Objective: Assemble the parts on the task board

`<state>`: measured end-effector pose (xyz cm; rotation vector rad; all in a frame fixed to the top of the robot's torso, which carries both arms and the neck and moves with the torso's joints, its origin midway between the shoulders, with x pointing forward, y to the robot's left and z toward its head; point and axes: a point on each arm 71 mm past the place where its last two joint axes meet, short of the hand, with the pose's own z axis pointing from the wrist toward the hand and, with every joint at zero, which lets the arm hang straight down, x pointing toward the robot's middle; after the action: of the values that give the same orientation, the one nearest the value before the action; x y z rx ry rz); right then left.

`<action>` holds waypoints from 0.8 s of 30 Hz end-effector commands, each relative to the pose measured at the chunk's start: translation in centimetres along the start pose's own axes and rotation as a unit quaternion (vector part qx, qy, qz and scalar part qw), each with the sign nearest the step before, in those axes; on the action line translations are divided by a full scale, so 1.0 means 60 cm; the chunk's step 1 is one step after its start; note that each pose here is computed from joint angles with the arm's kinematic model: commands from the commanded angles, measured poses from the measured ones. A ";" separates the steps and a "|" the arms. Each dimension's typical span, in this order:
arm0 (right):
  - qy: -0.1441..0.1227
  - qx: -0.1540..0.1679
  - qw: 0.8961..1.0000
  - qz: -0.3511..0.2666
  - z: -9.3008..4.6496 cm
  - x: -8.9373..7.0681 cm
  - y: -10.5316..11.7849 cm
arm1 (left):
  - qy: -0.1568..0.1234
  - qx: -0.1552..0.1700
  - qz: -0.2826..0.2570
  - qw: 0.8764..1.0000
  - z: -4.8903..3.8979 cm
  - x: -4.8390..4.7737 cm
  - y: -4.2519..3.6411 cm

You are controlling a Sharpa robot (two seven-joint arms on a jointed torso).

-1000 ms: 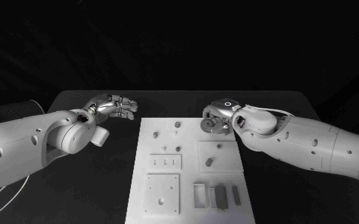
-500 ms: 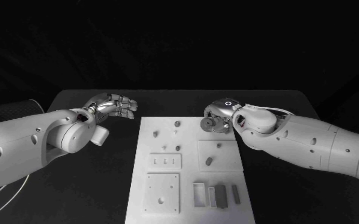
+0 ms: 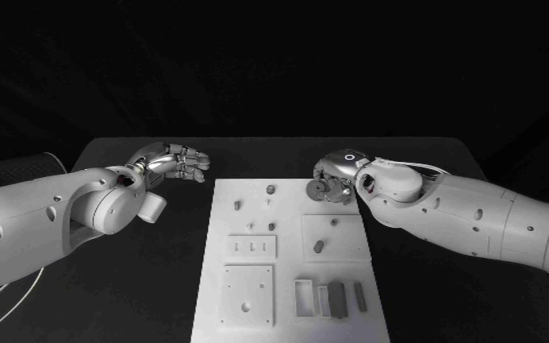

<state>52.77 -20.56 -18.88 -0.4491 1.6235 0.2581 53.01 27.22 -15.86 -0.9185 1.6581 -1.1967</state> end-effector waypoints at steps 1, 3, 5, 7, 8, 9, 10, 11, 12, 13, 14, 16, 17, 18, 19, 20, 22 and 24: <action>0.019 -0.002 1.000 -0.005 0.000 0.009 0.000 | 0.008 0.004 0.000 1.000 0.001 0.003 -0.003; 0.021 -0.001 1.000 -0.004 0.000 0.010 -0.001 | 0.009 0.004 0.000 1.000 0.001 0.003 -0.003; 0.023 0.001 1.000 -0.004 0.000 0.011 -0.003 | 0.009 0.004 0.000 1.000 0.001 0.004 -0.003; 0.026 0.002 1.000 -0.004 0.001 0.012 -0.004 | 0.009 0.004 0.000 1.000 0.000 0.004 -0.003; 0.027 0.002 1.000 -0.003 0.001 0.012 -0.004 | 0.009 0.004 0.000 1.000 0.000 0.003 -0.003; 0.028 0.002 1.000 -0.003 0.002 0.012 -0.004 | 0.009 0.004 0.000 1.000 0.000 0.003 -0.003; 0.028 0.000 1.000 -0.003 0.002 0.013 -0.003 | 0.009 0.004 0.000 1.000 0.001 0.003 -0.003; 0.028 -0.001 1.000 -0.002 0.002 0.013 -0.003 | 0.009 0.004 0.000 1.000 0.001 0.003 -0.003; 0.030 -0.002 1.000 -0.001 0.003 0.013 -0.002 | 0.009 0.003 0.000 1.000 0.001 0.003 -0.003; 0.031 -0.003 1.000 0.000 0.003 0.014 -0.002 | 0.009 0.003 0.000 1.000 0.001 0.003 -0.003; 0.034 -0.004 0.999 0.000 0.003 0.014 -0.002 | 0.009 0.003 0.000 1.000 0.001 0.004 -0.003; 0.040 -0.005 0.999 0.005 0.003 0.016 -0.003 | 0.009 0.003 0.000 1.000 0.001 0.004 -0.003; 0.043 -0.005 0.999 0.004 0.003 0.017 -0.004 | 0.009 0.003 0.000 1.000 0.001 0.004 -0.003; 0.046 -0.005 0.999 0.005 0.003 0.018 -0.004 | 0.009 0.003 0.000 1.000 0.001 0.004 -0.003; 0.049 -0.005 0.999 0.007 0.003 0.019 -0.005 | 0.009 0.003 0.000 1.000 0.001 0.004 -0.003; 0.051 -0.006 0.999 0.009 0.003 0.020 -0.006 | 0.009 0.003 0.000 1.000 0.001 0.004 -0.003; 0.057 -0.008 0.998 0.015 0.003 0.022 -0.007 | 0.012 0.003 -0.001 1.000 0.001 0.004 -0.003; 0.059 -0.009 0.998 0.017 0.003 0.022 -0.007 | 0.012 0.003 -0.001 1.000 0.000 0.004 -0.003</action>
<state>53.33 -20.72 -18.75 -0.4416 1.6495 0.2810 53.00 27.22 -15.88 -0.9191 1.6617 -1.1967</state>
